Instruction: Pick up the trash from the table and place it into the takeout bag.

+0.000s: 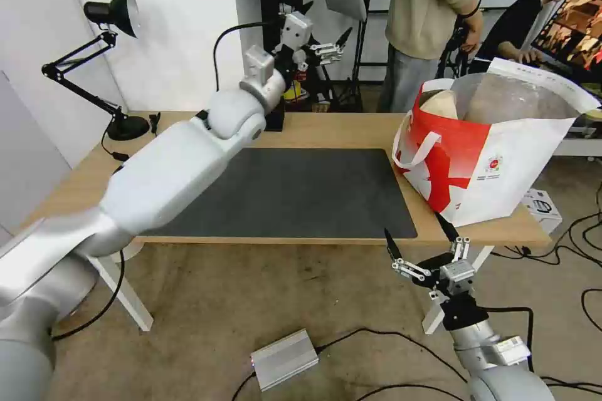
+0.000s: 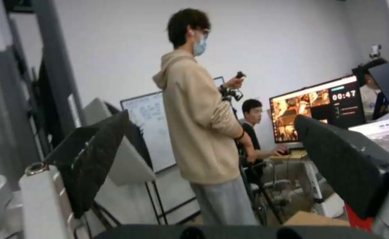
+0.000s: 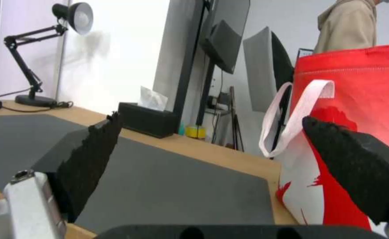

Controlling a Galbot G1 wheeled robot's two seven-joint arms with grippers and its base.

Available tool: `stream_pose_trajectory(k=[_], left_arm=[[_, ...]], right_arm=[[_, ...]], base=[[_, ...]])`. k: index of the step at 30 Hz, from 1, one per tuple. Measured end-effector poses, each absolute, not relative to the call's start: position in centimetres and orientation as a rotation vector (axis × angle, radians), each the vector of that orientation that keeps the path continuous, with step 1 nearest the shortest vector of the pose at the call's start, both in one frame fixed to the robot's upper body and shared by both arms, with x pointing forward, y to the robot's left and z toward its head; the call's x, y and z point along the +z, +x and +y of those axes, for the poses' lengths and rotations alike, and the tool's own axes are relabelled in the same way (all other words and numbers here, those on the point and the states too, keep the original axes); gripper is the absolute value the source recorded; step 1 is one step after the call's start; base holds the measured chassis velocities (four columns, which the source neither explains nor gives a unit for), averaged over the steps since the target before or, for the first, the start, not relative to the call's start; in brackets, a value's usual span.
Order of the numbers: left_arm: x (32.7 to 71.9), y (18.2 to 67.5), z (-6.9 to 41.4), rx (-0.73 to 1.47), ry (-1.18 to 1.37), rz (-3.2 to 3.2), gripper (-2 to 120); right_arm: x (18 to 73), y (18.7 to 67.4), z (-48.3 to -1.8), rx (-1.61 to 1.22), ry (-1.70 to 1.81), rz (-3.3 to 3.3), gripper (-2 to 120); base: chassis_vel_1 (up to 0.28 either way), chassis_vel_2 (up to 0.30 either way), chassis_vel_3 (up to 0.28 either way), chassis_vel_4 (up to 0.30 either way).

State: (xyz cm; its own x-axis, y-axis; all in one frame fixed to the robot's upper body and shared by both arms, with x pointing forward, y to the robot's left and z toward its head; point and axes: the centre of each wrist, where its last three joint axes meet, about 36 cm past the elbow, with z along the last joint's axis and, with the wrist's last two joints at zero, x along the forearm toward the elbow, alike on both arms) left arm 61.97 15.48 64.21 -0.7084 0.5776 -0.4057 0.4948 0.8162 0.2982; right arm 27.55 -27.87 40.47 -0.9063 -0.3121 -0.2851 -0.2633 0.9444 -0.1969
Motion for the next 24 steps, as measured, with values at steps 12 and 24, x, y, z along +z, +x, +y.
stream_pose_trajectory(k=[12, 24], left_arm=[[62.2, 55.4, 22.1, 0.167, 0.657, 2.593, 100], [57.2, 46.7, 27.2, 0.146, 0.517, 2.671, 100]], right_arm=[[40.5, 27.6, -27.9, -0.221, -0.423, 2.783, 100], [40.5, 27.6, -27.9, -0.221, -0.423, 2.783, 100]], base=[[0.0, 0.0, 0.0, 0.0], [0.0, 0.0, 0.0, 0.0]])
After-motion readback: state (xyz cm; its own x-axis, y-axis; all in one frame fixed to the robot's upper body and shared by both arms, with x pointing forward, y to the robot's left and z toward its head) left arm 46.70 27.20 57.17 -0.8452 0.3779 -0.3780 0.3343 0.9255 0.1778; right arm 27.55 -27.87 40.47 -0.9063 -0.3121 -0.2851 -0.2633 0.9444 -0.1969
